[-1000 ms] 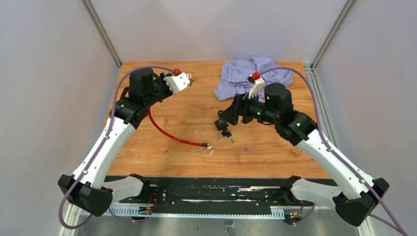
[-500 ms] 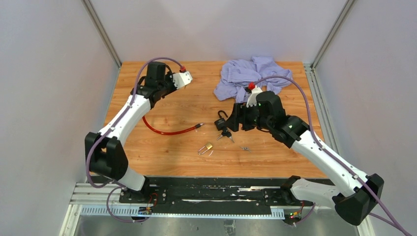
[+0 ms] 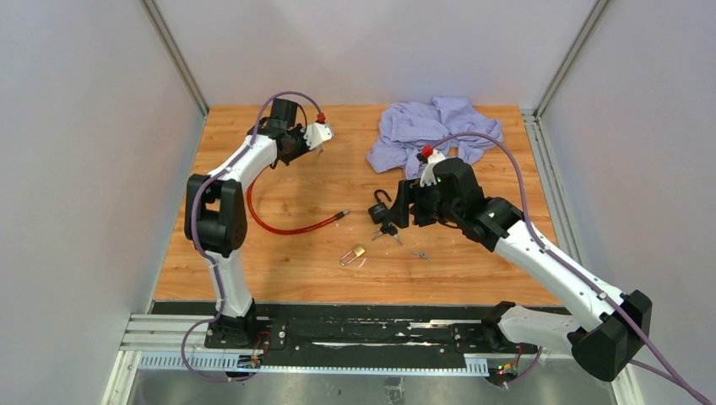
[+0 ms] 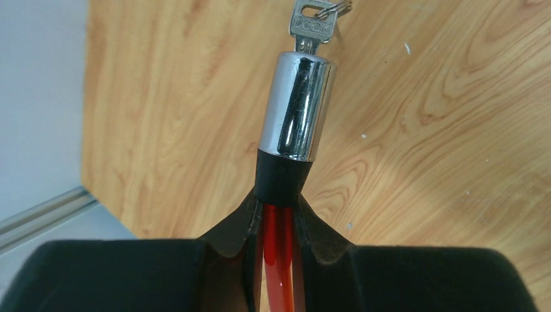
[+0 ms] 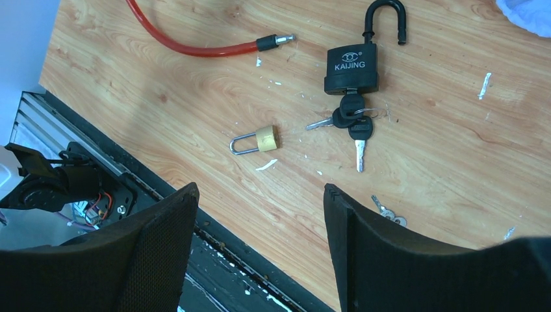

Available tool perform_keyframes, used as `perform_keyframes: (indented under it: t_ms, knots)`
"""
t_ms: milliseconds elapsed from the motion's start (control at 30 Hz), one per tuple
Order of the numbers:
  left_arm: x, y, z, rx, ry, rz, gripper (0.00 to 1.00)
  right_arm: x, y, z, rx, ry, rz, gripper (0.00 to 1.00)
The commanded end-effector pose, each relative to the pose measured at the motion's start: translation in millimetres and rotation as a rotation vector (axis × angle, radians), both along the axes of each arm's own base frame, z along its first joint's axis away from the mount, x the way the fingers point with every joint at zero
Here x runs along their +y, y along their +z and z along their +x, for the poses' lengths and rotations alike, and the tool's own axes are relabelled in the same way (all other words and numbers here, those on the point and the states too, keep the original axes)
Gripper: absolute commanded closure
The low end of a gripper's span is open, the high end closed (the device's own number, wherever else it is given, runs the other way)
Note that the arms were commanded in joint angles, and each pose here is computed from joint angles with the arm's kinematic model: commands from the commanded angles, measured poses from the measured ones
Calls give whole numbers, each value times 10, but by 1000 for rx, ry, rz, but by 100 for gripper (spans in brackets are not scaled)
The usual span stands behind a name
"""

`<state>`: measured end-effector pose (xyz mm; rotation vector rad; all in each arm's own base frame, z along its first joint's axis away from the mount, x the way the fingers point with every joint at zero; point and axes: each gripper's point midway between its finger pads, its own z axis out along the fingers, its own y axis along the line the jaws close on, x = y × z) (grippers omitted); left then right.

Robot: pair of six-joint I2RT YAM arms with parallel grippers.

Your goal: Unlock with the key

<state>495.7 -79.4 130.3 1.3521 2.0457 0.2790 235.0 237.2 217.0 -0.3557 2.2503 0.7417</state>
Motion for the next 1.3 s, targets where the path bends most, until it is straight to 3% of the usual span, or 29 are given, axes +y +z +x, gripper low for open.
perform_keyframes:
  t_ms: [0,233,400,600,700,733,867,1267]
  knots:
    - [38,-229,81,45,6,41,96,-66,-132,54,10,-28,-45,31]
    - [291,-444,277,-2,112,143,95,-160,-301,72,38,-77,-96,30]
    - [404,-478,362,-23,153,144,91,-239,-385,70,53,-110,-134,31]
    - [355,-409,268,6,150,104,46,-479,-656,-10,114,-191,-289,31]
    - [266,-314,92,63,119,54,13,-575,-827,-67,157,-211,-372,32]
    - [240,-271,28,76,112,36,8,-594,-884,-87,171,-212,-392,32]
    - [134,-101,-301,125,61,-32,1,-624,-1125,-147,210,-201,-462,36]
    - [-182,353,-1294,285,-23,-267,2,-709,-1692,-207,249,-132,-570,49]
